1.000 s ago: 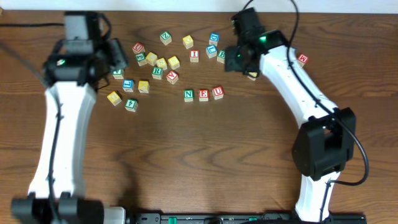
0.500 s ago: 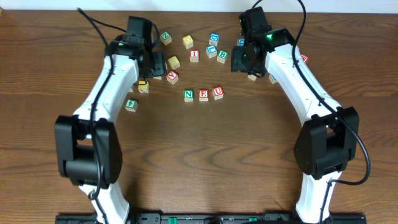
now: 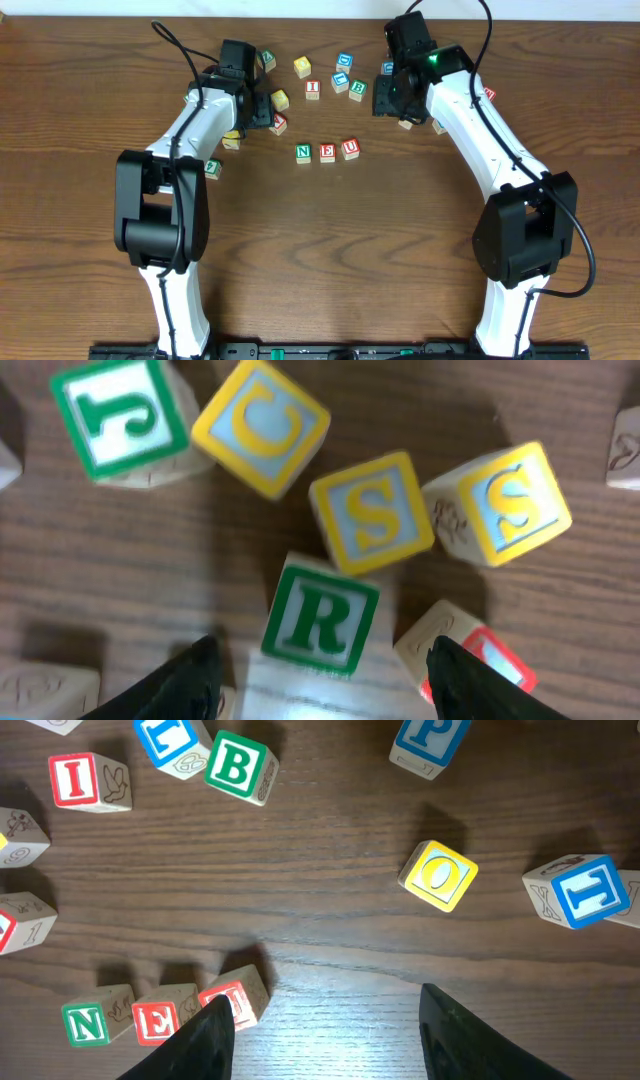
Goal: Spell out NEURIPS
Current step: 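Lower the left gripper over the green R block and grasp it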
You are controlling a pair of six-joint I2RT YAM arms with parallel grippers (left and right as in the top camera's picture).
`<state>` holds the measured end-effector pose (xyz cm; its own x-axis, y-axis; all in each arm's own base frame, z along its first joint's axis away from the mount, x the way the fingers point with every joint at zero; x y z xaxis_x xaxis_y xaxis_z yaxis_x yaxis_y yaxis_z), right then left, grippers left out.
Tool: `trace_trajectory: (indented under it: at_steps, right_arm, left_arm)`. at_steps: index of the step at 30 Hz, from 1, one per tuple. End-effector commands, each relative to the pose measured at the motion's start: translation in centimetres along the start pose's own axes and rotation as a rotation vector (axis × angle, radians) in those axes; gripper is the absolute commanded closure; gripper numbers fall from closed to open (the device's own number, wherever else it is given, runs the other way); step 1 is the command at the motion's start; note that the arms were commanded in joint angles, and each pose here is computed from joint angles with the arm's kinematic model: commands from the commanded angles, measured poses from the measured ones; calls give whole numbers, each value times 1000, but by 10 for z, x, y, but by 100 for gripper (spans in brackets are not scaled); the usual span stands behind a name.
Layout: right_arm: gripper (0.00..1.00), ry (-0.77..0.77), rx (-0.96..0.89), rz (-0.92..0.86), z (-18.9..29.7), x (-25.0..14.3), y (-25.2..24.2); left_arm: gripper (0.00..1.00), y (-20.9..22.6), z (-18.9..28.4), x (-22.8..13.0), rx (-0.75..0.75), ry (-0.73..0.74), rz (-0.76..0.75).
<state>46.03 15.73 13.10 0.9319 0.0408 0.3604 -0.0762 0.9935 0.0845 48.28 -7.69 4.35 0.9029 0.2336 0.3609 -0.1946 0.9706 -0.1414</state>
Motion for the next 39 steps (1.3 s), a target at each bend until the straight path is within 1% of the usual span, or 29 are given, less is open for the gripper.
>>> trace_trajectory:
  at_steps: [1,8,14,18,24,31,33,39]
  right_arm:
    - [46,-13,-16,0,4,3,-1]
    - [47,-11,-28,-1,4,2,-3]
    - [46,-11,-28,0,4,2,-3]
    - [46,-10,-28,-1,4,2,-3]
    - [45,-11,-28,-1,4,2,-3]
    - [44,-10,-28,0,4,2,-3]
    - [44,-10,-28,0,4,2,-3]
    - [43,-10,-28,0,4,2,-3]
  left_arm:
    - [35,1,-11,-3,2,10,-55]
    - [35,4,-24,-10,11,35,-66]
    - [36,2,-25,-6,5,18,-66]
    - [45,2,-25,-5,4,15,-65]
    - [50,2,-25,-6,4,15,-66]
    - [61,2,-25,-6,5,18,-65]
    - [63,3,-25,-6,6,19,-65]
    - [63,1,-17,-3,2,8,-65]
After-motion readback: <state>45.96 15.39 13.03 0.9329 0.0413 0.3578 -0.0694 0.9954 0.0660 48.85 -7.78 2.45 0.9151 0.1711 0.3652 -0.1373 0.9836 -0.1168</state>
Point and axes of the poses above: each gripper's point midway between its finger pads, its own z axis back along the fingers, its own y axis along the line the jaws close on, x = y × z, the point moved 1 cm from there along z, back along the fingers, and after that the axes turned 7 degrees about z, right-handed, at the moved point
